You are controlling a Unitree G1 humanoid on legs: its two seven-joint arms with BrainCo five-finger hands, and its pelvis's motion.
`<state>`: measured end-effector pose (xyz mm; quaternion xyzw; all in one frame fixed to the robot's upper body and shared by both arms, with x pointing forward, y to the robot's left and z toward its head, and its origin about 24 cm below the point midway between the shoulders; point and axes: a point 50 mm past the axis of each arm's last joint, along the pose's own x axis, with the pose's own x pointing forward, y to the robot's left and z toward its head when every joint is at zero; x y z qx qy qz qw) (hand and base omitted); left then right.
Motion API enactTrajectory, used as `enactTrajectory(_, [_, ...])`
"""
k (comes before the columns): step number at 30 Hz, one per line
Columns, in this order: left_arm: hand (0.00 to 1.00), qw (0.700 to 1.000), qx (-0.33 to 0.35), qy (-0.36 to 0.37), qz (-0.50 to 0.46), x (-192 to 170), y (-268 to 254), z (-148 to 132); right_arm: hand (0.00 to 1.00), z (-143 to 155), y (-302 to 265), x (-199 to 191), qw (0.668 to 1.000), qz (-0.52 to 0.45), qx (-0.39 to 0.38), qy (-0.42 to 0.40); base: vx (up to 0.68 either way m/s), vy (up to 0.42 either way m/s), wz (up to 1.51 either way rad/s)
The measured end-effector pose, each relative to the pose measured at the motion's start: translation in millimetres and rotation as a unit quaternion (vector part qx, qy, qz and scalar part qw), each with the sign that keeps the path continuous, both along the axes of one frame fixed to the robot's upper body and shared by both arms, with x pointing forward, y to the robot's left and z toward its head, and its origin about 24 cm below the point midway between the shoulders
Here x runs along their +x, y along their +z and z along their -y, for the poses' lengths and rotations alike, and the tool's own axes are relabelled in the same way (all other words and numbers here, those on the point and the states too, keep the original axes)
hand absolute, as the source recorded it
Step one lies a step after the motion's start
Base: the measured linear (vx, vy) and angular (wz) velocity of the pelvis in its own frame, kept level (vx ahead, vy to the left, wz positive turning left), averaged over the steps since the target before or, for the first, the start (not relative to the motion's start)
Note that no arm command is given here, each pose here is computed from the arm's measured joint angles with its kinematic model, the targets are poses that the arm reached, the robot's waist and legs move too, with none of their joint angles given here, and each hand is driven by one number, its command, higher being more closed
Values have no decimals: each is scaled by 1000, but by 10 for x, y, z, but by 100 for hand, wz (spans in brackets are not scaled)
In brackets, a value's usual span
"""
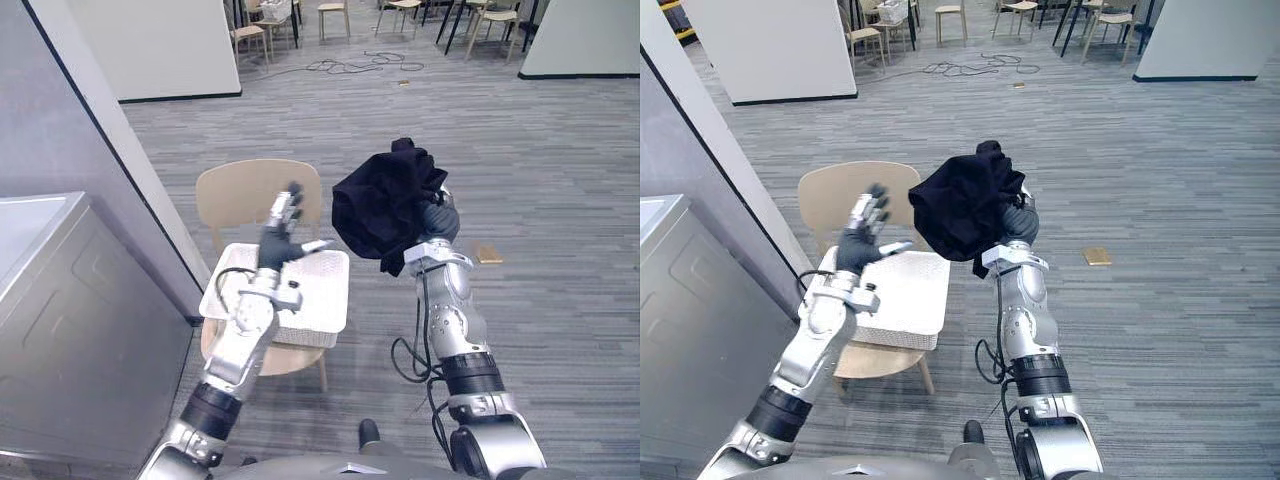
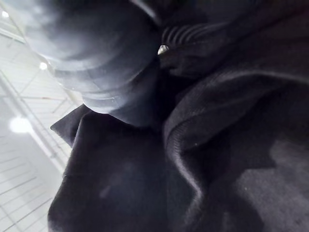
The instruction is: Pick up the laundry basket with both hands and put the clothes into the washing machine.
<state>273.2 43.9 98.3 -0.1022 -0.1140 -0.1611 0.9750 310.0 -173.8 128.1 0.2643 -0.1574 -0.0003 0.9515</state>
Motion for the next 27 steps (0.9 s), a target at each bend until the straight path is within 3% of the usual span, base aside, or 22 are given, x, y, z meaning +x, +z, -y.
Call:
enactTrajectory(3, [0, 999, 16, -51, -9, 17, -29, 268, 100, -46, 71, -29, 1000, 17, 6, 6, -5, -1, -14])
enactTrajectory(14, [0, 987, 18, -138, -75, -62, -222, 653, 100, -67, -7, -150, 1000, 10, 8, 12, 11, 12, -11])
enactTrajectory(24, [0, 990, 17, -118, -80, 131, -79, 762, 100, -248, 37, -310, 997, 32, 35, 55, 18, 14, -7])
enactTrajectory(25, [100, 990, 17, -115, -81, 135, -81, 755, 100, -259, 32, -314, 997, 32, 38, 58, 16, 18, -18])
enactTrajectory(27, [100, 990, 17, -115, -81, 133, -80, 759, 100, -241, 18, -329, 997, 32, 38, 55, 18, 22, -15])
